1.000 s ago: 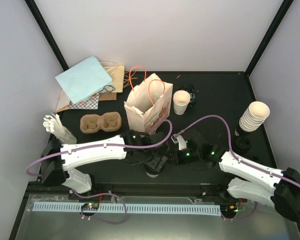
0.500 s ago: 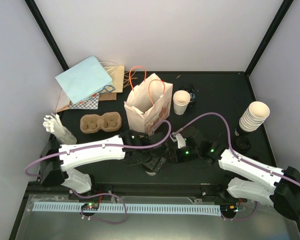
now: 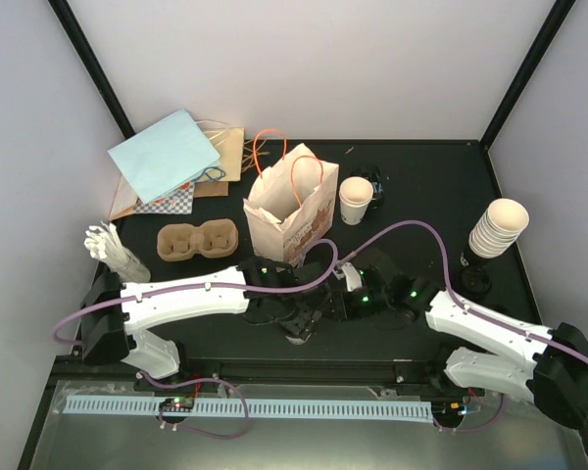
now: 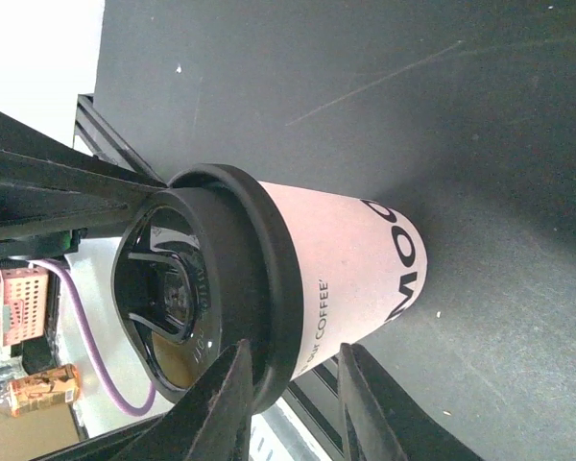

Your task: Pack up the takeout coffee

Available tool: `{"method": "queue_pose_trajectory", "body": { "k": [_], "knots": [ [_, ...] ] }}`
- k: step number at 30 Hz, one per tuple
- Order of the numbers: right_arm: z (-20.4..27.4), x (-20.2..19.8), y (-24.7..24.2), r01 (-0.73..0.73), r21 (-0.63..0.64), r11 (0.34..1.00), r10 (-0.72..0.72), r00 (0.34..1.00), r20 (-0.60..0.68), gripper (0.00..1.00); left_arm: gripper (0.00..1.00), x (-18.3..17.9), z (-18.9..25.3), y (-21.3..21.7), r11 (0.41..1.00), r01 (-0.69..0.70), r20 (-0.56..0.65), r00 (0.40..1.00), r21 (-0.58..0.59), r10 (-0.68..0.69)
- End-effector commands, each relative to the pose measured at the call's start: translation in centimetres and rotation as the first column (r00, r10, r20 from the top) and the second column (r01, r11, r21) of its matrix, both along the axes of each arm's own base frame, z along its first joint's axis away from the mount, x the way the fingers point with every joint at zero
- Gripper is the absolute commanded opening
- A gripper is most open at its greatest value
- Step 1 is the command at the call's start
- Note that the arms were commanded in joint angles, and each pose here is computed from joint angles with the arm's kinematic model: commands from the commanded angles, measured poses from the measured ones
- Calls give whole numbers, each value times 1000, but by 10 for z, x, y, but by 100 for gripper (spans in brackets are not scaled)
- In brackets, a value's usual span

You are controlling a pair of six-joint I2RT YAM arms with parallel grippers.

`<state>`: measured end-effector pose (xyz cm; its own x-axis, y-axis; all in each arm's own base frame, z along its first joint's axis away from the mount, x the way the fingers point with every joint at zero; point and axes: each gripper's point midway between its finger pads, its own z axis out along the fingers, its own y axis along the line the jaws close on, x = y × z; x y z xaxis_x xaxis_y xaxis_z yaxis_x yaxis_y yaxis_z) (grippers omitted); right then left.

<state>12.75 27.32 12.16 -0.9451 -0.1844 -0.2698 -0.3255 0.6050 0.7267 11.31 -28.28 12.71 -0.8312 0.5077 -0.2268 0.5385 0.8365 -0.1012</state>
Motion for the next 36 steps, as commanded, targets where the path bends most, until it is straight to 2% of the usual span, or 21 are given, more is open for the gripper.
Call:
{"method": "queue_pose_trajectory", "body": {
  "k": [1, 12, 19, 25, 28, 30, 36],
  "knots": [
    [0, -1, 4, -12, 31, 999, 12, 1000, -10, 27, 80, -1, -8, -1, 1000, 8, 0, 1000, 20, -8],
    [-17, -11, 6, -42, 45, 998, 45, 997, -65, 26, 78, -2, -17, 0, 1000, 8, -10, 1000, 29, -7],
    [-32, -13, 0, -28, 8, 1000, 28, 996, -81, 24, 77, -5, -21, -4, 1000, 20, -29, 999, 6, -20],
    [-65, -11, -15, 7, -126, 992, -21, 994, -110, 22, 76, -6, -24, -3, 1000, 18, -32, 999, 9, -18],
    [-73, -12, -18, 19, -139, 990, -36, 992, -118, 21, 76, -5, -25, -2, 1000, 16, -29, 999, 10, -16],
    [-65, -9, -15, 23, -118, 993, -35, 994, -100, 22, 76, -5, -25, -2, 1000, 15, -28, 999, 10, -15],
    [-4, 18, -13, 73, -78, 994, -67, 995, 74, 34, 76, -2, -20, -2, 1000, 12, -13, 1000, 10, -12]
  ]
}}
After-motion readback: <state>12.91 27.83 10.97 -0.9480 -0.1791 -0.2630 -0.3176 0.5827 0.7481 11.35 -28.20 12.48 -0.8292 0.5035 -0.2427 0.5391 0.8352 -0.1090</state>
